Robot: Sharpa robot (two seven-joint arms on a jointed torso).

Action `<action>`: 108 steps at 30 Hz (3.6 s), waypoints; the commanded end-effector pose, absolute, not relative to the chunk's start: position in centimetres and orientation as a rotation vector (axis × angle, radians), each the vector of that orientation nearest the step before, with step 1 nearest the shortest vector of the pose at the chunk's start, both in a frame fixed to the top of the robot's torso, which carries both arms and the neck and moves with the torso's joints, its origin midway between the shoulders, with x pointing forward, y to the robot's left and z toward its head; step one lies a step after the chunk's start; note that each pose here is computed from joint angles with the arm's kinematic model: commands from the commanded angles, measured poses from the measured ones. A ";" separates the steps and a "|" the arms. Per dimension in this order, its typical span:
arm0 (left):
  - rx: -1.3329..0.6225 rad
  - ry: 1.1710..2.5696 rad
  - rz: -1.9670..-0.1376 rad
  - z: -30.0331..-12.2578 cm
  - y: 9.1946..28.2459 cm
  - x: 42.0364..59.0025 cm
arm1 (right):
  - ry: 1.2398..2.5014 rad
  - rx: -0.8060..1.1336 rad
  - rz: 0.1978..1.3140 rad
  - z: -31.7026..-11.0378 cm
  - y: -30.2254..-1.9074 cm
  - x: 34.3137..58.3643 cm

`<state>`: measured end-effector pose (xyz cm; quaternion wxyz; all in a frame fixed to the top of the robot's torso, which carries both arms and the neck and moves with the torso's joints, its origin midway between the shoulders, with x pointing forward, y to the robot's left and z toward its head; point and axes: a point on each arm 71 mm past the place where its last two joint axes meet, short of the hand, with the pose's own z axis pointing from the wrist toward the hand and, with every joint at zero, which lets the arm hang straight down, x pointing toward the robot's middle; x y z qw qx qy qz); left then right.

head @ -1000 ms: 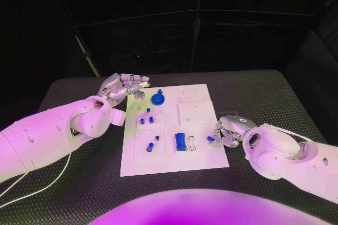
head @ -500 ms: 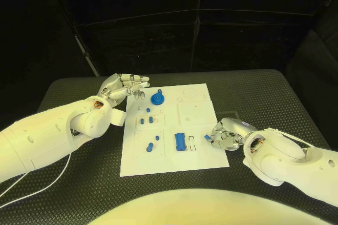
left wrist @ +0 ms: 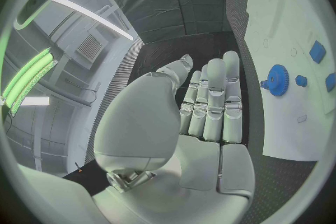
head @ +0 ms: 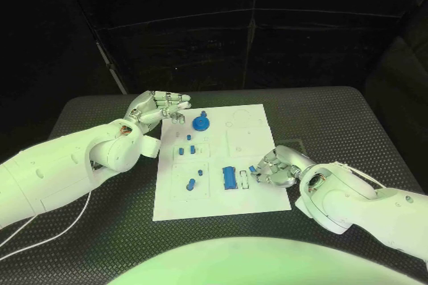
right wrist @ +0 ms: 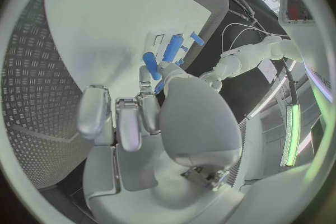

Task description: Assemble the parts on the task board

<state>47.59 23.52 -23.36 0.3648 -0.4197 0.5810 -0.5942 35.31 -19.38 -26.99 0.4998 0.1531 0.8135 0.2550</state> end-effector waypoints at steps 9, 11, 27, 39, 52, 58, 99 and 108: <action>-1.076 1.494 -1.548 -23.2 23.3 47.5 | 2.044 0.388 0.630 -27.9 -18.0 35.6; -1.076 1.495 -1.548 -23.2 23.3 47.5 | 2.053 0.388 0.624 -28.0 -17.9 35.6; -1.075 1.502 -1.555 -23.2 23.3 47.5 | 2.071 0.363 0.569 -28.6 -17.5 36.1; -1.074 1.506 -1.558 -23.2 23.3 47.5 | 2.079 0.338 0.596 -28.7 -16.7 36.1; -1.075 1.508 -1.558 -23.2 23.2 47.5 | 2.092 0.321 0.604 -28.7 -16.4 36.0; -1.076 1.508 -1.557 -23.2 23.3 47.5 | 2.094 0.306 0.612 -28.6 -16.3 35.9; -1.079 1.513 -1.554 -23.3 23.3 47.6 | 2.037 0.245 0.635 -28.3 -17.8 36.2; -1.079 1.512 -1.553 -23.3 23.4 47.6 | 2.006 0.235 0.635 -28.2 -17.4 36.4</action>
